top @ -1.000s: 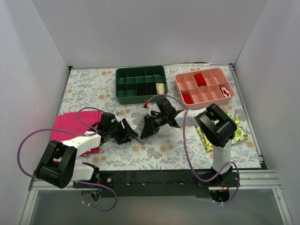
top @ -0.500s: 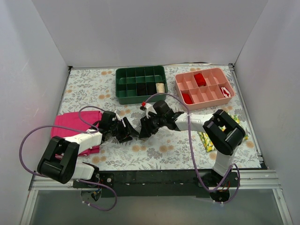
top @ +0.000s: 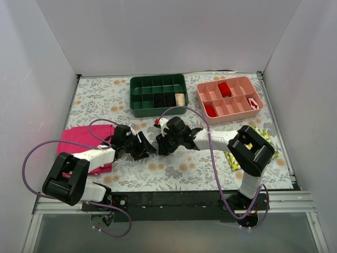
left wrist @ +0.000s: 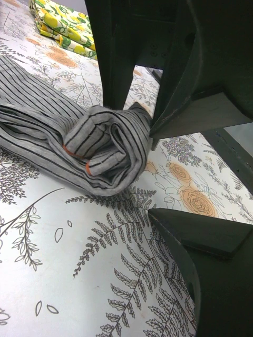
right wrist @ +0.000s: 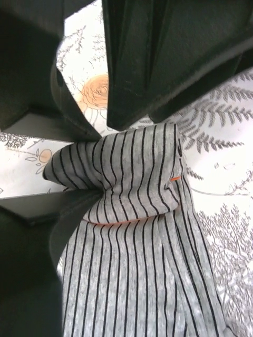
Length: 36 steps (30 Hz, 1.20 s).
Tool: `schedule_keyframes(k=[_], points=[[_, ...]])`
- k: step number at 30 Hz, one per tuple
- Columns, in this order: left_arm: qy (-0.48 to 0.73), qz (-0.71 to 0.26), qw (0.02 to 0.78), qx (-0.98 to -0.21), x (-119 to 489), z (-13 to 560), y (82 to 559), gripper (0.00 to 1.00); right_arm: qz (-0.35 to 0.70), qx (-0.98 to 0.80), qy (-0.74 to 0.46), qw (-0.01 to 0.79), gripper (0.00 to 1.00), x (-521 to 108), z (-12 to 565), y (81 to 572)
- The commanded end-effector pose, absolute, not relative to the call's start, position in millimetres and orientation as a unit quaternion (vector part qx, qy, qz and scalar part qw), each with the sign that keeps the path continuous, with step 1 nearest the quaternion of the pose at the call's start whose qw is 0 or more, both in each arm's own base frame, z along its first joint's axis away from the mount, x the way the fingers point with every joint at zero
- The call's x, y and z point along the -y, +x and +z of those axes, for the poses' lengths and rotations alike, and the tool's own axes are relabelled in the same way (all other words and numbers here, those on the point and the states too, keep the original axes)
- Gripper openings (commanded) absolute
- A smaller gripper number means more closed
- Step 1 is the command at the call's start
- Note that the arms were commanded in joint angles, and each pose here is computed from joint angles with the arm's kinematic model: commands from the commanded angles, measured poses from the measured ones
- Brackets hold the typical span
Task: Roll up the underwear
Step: Roll the underwear to the center of the board.
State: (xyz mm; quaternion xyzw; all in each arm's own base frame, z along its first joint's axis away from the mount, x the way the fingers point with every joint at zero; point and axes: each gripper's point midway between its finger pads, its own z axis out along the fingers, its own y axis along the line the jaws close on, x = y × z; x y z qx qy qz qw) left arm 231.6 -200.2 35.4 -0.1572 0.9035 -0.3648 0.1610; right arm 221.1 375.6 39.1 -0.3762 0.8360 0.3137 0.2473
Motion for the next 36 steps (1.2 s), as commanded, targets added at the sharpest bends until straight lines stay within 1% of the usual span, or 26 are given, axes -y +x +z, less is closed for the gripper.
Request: schedule_keyframes(k=[1, 3, 4, 7, 11, 13, 14, 18, 20, 23, 29, 32, 36], points=[[-0.161, -0.32, 0.148, -0.922, 187.7, 15.3, 222.6, 0.56, 0.262, -0.842, -0.381, 0.277, 0.35, -366.4, 41.4, 238.4], [-0.158, -0.324, 0.149, -0.921, 189.0, 17.8, 223.3, 0.56, 0.265, -0.839, -0.383, 0.28, 0.27, -366.9, 43.9, 238.6], [-0.158, -0.324, 0.151, -0.92, 189.0, 18.8, 223.5, 0.56, 0.269, -0.837, -0.384, 0.282, 0.2, -367.7, 45.0, 238.2], [-0.155, -0.33, 0.158, -0.918, 190.5, 25.7, 226.4, 0.56, 0.286, -0.828, -0.389, 0.285, 0.11, -371.6, 53.0, 234.5], [-0.149, -0.334, 0.18, -0.913, 190.7, 42.5, 233.2, 0.56, 0.324, -0.809, -0.407, 0.273, 0.04, -381.2, 65.4, 222.5], [-0.148, -0.332, 0.189, -0.912, 189.2, 51.5, 234.8, 0.58, 0.339, -0.801, -0.415, 0.265, 0.03, -383.3, 69.7, 217.2], [-0.144, -0.335, 0.205, -0.908, 188.2, 60.9, 237.2, 0.59, 0.363, -0.79, -0.427, 0.251, 0.03, -387.0, 73.7, 208.2], [-0.136, -0.342, 0.224, -0.902, 186.9, 78.3, 235.4, 0.62, 0.406, -0.772, -0.441, 0.213, 0.03, -393.1, 80.0, 193.2], [-0.135, -0.345, 0.225, -0.901, 186.1, 78.1, 232.4, 0.62, 0.421, -0.77, -0.444, 0.181, 0.03, -391.4, 76.6, 185.0], [-0.133, -0.35, 0.218, -0.901, 185.9, 71.9, 224.8, 0.62, 0.449, -0.764, -0.436, 0.155, 0.04, -392.8, 76.7, 182.5], [-0.132, -0.364, 0.214, -0.897, 185.1, 66.5, 210.8, 0.62, 0.493, -0.757, -0.414, 0.109, 0.05, -391.5, 73.6, 190.4], [-0.133, -0.369, 0.218, -0.893, 184.2, 67.6, 207.5, 0.62, 0.503, -0.759, -0.406, 0.072, 0.06, -390.6, 64.2, 189.7], [-0.137, -0.367, 0.216, -0.894, 181.5, 61.6, 202.0, 0.63, 0.508, -0.759, -0.405, 0.045, 0.07, -390.6, 53.2, 186.3]])
